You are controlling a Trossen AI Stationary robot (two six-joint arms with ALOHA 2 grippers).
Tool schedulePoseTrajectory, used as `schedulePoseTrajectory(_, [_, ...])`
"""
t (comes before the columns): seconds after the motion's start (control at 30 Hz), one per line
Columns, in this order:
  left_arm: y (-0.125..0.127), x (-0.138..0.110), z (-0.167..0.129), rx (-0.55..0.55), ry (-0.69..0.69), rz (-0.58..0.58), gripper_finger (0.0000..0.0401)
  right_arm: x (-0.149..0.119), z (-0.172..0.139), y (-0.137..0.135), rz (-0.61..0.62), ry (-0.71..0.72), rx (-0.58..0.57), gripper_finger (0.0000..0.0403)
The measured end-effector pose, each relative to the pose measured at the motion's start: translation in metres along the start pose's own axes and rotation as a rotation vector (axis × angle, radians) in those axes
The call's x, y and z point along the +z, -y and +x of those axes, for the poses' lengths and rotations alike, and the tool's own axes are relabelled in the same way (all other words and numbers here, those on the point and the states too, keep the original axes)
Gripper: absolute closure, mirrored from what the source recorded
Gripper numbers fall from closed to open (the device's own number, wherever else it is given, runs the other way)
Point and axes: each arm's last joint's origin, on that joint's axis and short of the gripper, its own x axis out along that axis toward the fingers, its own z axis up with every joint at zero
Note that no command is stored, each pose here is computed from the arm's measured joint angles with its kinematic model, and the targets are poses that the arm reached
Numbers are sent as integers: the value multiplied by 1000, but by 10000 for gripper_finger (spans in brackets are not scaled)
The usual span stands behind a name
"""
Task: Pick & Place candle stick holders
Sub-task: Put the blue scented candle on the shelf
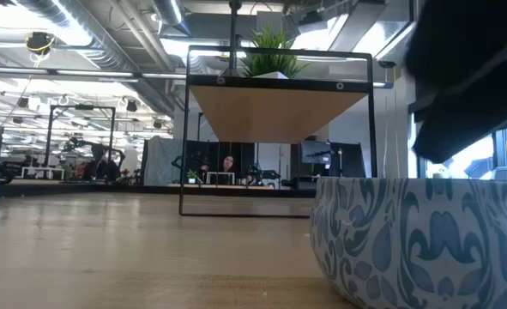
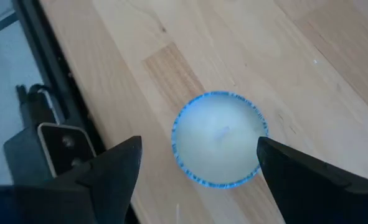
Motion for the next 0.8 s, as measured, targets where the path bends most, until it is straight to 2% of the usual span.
schedulePoseTrajectory(0.4, [2, -2, -1, -15, -13, -9, 306, 17, 10, 7, 138, -72, -12, 82])
schedulePoseTrajectory(0.8, [4, -1, -1, -39, -7, -15, 308, 19, 12, 9, 151, -93, -24, 82])
